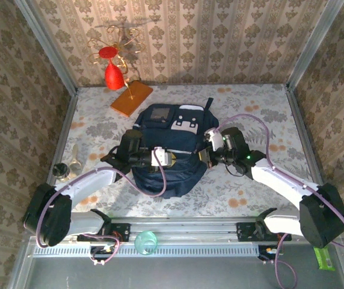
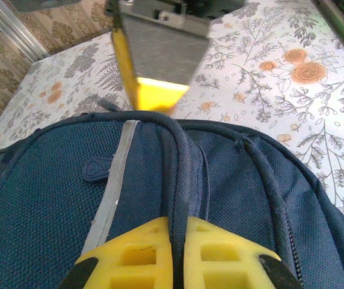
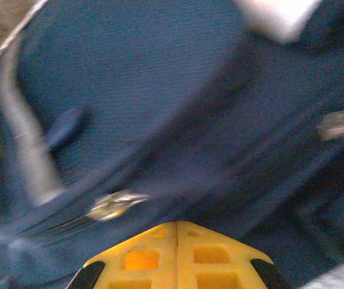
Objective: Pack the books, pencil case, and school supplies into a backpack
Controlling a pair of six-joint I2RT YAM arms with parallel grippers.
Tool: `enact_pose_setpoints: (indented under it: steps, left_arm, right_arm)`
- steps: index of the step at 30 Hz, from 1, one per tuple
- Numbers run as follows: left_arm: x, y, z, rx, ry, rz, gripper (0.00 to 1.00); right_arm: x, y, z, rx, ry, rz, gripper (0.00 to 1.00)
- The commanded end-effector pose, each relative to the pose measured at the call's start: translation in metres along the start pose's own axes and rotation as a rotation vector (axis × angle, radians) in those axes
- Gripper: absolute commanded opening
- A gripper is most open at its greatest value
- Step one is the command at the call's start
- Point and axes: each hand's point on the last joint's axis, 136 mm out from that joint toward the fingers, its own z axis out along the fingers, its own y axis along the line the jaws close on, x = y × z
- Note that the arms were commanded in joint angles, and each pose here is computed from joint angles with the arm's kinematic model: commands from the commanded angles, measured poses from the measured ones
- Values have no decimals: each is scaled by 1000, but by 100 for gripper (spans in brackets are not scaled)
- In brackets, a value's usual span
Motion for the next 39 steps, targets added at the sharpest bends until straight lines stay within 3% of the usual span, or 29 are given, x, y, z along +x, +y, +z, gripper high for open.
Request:
enact_pose_setpoints:
  steps: [1,5,9,17,21,24,39]
  left_arm:
    - [-7,-14,-3,50,-35,-10,0]
    - [-6,-15,-3,52,-36,-11,0]
    - [-7,-14,-4,47,-34,-10,0]
    - [-7,-17,-7,55,-65,-8,0]
    - [-13,-20,-22,84,-135,-15,0]
    - [-6,-20,-29,93,-107,-27,0]
    - [-2,2,-45,65,-138,-91,0]
  right_arm:
    - [-17,-40,-5,217,-49,62,0]
    - [-21,-46,-4,253,-55,90,0]
    - [-19,-31,-5,166,-53,44,0]
    - [2,17,-25,-79,-18,-76,34]
    - [0,28,-23,-114,-70,-169,40]
    - [0,36,-21,-146,-122,-250,47]
    - [4,70,-14,-211,-240,-503,49]
